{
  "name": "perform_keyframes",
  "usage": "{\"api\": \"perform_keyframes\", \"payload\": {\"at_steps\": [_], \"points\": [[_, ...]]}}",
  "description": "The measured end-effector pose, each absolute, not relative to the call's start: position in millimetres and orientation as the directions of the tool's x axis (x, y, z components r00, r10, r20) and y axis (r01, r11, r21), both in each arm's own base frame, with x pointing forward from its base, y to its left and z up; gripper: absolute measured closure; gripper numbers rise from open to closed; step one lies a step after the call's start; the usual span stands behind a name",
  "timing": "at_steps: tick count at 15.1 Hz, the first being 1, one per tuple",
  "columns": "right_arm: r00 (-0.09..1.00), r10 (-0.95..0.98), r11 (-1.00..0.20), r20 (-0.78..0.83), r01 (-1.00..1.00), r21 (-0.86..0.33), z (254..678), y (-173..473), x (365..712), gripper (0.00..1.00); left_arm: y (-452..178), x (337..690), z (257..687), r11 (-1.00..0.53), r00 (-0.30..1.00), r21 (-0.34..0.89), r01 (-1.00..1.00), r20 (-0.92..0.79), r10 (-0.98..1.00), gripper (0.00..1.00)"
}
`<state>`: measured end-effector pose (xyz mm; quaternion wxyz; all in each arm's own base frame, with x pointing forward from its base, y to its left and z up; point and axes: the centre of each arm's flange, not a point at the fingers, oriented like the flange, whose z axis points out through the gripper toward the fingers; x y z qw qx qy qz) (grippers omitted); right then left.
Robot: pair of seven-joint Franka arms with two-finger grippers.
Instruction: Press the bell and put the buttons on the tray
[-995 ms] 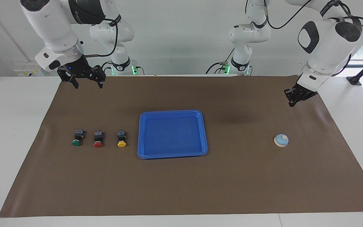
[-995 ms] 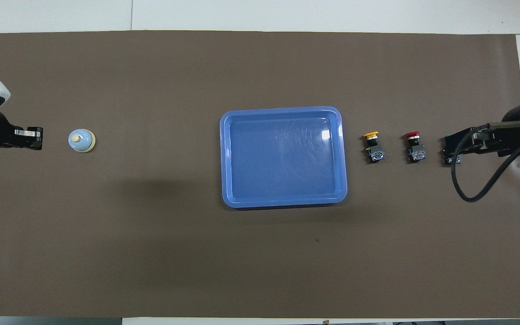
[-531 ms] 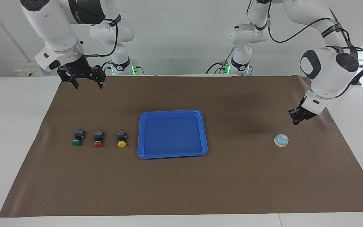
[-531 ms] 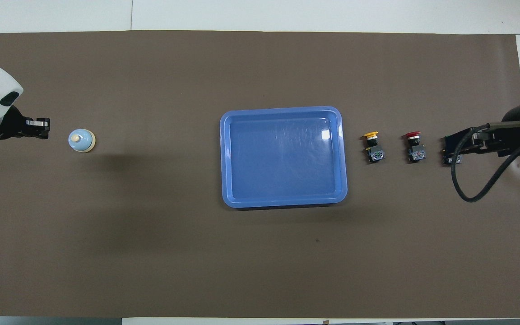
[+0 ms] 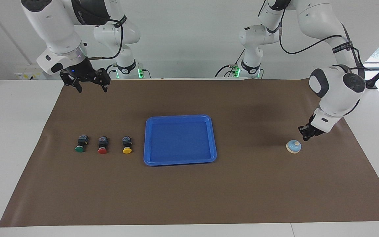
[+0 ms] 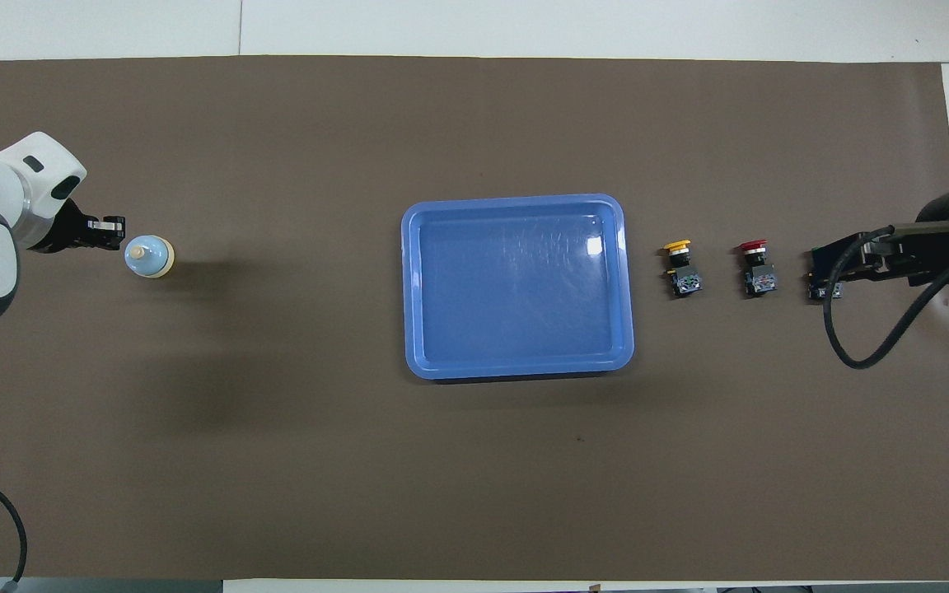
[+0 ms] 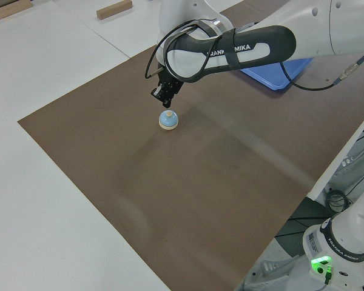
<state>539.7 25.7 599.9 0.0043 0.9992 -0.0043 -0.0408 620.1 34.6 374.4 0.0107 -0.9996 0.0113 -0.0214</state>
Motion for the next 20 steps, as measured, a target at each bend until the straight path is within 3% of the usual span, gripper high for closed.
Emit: {"api": "perform_keyframes", "payload": {"at_steps": [5, 10, 14, 16, 20], "points": [[0.997, -0.009, -1.000, -0.081, -0.008, 0.009, 599.9, 25.7, 539.7, 0.00, 25.6, 621.7, 340.4, -0.999, 0.998, -0.020, -0.038, 0.044, -0.039, 0.99], [0.997, -0.009, -1.000, -0.081, -0.008, 0.009, 599.9, 25.7, 539.7, 0.00, 22.8, 619.7, 340.8, -0.999, 0.999, -0.019, -0.042, 0.030, -0.043, 0.99], [0.997, -0.009, -1.000, -0.081, -0.008, 0.009, 599.9, 25.7, 539.7, 0.00, 19.5, 626.1, 406.8, -0.999, 0.997, -0.016, -0.045, -0.064, -0.044, 0.93], [0.997, -0.009, -1.000, -0.081, -0.008, 0.009, 599.9, 25.7, 539.7, 0.00, 17.3, 619.5, 448.2, -0.999, 0.996, -0.017, -0.047, -0.072, -0.046, 0.81], [0.997, -0.009, -1.000, -0.081, -0.008, 0.009, 599.9, 25.7, 539.7, 0.00, 7.4, 583.2, 511.7, -0.998, 0.991, -0.015, -0.058, -0.119, -0.056, 0.38]]}}
